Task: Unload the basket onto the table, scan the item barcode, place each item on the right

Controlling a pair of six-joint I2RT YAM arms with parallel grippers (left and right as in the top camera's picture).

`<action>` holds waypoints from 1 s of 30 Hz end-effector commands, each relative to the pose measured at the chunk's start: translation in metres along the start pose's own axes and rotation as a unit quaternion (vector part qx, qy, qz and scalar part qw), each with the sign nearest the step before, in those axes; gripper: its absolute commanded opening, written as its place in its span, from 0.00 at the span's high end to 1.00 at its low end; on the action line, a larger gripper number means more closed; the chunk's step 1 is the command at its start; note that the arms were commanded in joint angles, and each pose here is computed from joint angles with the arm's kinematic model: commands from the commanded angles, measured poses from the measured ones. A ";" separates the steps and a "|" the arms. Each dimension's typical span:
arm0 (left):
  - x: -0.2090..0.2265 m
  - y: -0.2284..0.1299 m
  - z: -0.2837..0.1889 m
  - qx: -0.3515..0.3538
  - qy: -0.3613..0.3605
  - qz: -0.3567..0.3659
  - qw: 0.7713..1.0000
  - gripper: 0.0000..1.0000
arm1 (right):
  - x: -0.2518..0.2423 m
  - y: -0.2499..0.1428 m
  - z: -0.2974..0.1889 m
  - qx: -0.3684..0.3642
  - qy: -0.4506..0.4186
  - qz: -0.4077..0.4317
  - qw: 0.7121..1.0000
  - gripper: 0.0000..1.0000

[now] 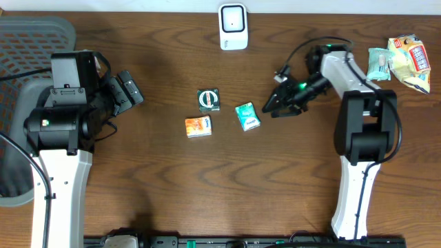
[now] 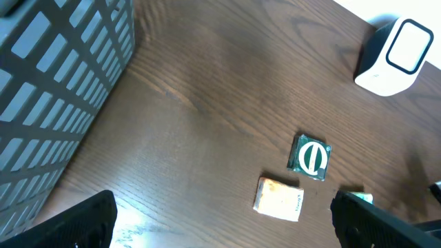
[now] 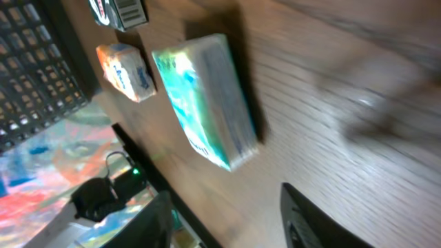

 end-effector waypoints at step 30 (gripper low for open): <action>0.002 0.004 -0.002 -0.006 0.005 0.004 1.000 0.02 | -0.007 0.014 0.081 -0.015 -0.152 -0.028 0.988 0.94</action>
Point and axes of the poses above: each gripper's point midway between its finger pads, its own z axis out along the fingers, its own x axis along the line the jaws close on, y = z × x, the point moved 1 cm from there along -z, back along the fingers, and after that the axes turned 7 degrees about z, right-handed, at the moved point
